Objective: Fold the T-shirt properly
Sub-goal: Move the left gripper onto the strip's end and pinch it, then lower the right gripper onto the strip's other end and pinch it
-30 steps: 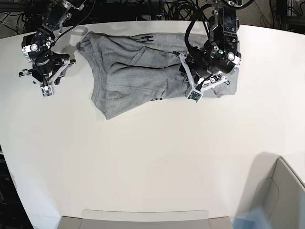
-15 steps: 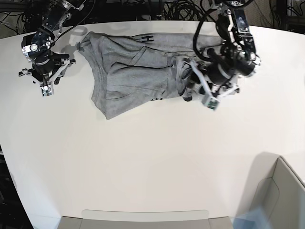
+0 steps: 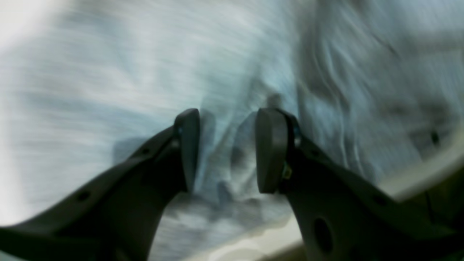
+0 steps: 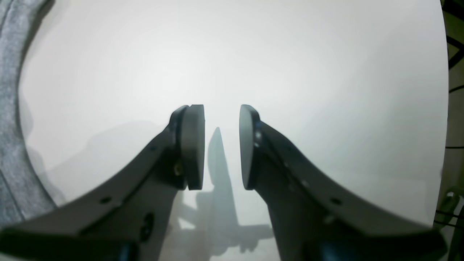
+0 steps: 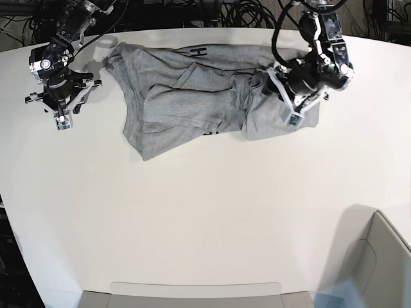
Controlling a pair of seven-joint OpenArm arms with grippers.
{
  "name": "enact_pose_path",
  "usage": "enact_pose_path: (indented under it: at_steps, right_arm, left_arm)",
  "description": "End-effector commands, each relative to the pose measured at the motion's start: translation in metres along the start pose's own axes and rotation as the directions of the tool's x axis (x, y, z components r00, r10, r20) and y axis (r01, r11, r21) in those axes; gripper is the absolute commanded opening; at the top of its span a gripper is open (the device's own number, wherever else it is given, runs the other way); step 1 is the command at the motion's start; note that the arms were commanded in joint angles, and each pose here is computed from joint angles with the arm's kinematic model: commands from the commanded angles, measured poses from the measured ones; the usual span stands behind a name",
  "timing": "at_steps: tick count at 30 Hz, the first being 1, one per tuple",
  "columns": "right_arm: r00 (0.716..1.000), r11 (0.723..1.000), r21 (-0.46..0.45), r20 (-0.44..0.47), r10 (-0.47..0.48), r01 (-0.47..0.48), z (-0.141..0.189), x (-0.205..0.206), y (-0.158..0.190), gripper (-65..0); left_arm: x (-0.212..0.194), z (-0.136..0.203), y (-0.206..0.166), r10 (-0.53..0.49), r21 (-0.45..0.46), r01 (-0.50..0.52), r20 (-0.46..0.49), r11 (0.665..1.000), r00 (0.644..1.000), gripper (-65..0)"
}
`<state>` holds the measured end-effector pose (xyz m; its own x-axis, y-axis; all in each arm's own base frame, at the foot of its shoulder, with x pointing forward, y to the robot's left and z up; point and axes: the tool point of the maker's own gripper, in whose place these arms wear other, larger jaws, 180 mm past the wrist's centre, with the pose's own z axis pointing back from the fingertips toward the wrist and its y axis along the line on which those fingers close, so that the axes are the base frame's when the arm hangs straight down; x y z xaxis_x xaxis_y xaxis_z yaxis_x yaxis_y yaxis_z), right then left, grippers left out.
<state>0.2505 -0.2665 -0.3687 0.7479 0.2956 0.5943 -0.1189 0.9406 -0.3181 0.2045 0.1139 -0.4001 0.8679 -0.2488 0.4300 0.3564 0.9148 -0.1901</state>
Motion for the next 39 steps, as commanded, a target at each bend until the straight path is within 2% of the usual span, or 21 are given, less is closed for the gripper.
enact_pose_path:
  at_steps: [1,3,5,12,15,17,20,21,23,25,29,32,36,39]
  right_arm:
    - [0.999,1.0,-0.015,0.048,0.01,-0.01,0.002,0.015,-0.007,-47.9]
    - [0.998,1.0,-0.017,0.059,0.008,-0.007,0.002,0.02,-0.009,-47.9]
    - [0.997,1.0,-0.018,0.071,0.007,-0.006,0.002,0.026,-0.009,-47.9]
    - [0.991,0.999,-0.02,0.134,-0.024,0.027,0.008,0.049,-0.002,-47.9]
    - [0.986,1.0,-0.016,0.165,-0.007,0.01,0.014,0.063,0.006,-47.0]
    - [0.992,0.999,-0.038,0.128,0.005,0.0,0.02,0.067,0.002,-43.2]
    - [0.999,0.994,-0.113,-0.031,-0.01,0.006,0.032,0.059,-0.02,-34.9]
    - [0.994,0.99,-0.142,-0.104,-0.021,0.006,0.037,0.051,-0.03,-33.0]
    - [0.961,0.978,-0.207,-0.272,-0.059,0.002,0.046,0.029,-0.06,-31.8]
    - [0.966,0.977,-0.211,-0.254,-0.048,-0.007,0.043,0.037,-0.071,-31.8]
    - [0.982,0.998,-0.064,-0.186,-0.036,0.025,0.023,0.044,-0.051,-31.8]
    - [0.987,0.998,0.048,-0.158,-0.036,0.044,0.011,0.043,-0.03,-31.8]
    - [0.997,0.972,0.233,-0.075,-0.007,0.024,0.002,0.059,0.012,-31.8]
    - [0.998,0.928,0.369,-0.033,-0.051,0.06,-0.001,0.061,0.04,-31.8]
  left_arm:
    - [0.0,-0.001,-0.016,-0.04,-0.037,0.04,0.002,0.999,0.999,-65.0]
    - [-0.011,-0.011,-0.053,-0.11,-0.123,0.105,-0.031,0.987,0.993,-65.0]
    - [-0.014,-0.014,-0.071,-0.142,-0.164,0.134,-0.033,0.977,0.989,-65.0]
    - [-0.012,-0.009,-0.047,-0.078,-0.11,0.076,-0.018,0.991,0.997,-65.0]
    - [-0.012,-0.009,-0.044,-0.076,-0.101,0.074,-0.017,0.992,0.997,-65.0]
    - [-0.004,-0.008,-0.04,-0.078,-0.091,0.077,0.0,0.993,0.997,-65.0]
    - [-0.002,-0.008,-0.039,-0.08,-0.087,0.08,0.002,0.993,0.997,-65.0]
    - [-0.002,-0.008,-0.039,-0.08,-0.087,0.08,0.002,0.993,0.997,-65.0]
    - [-0.002,-0.008,-0.039,-0.08,-0.087,0.08,0.002,0.993,0.997,-65.0]
    - [-0.002,-0.008,-0.039,-0.08,-0.087,0.08,0.002,0.993,0.997,-65.0]
    - [-0.002,-0.008,-0.039,-0.079,-0.088,0.079,0.003,0.993,0.997,-65.0]
    - [-0.003,-0.008,-0.039,-0.079,-0.088,0.079,0.001,0.993,0.997,-65.0]
    - [-0.002,-0.008,-0.039,-0.079,-0.088,0.079,0.003,0.993,0.997,-65.0]
    - [-0.002,-0.008,-0.039,-0.079,-0.088,0.079,0.003,0.993,0.997,-65.0]
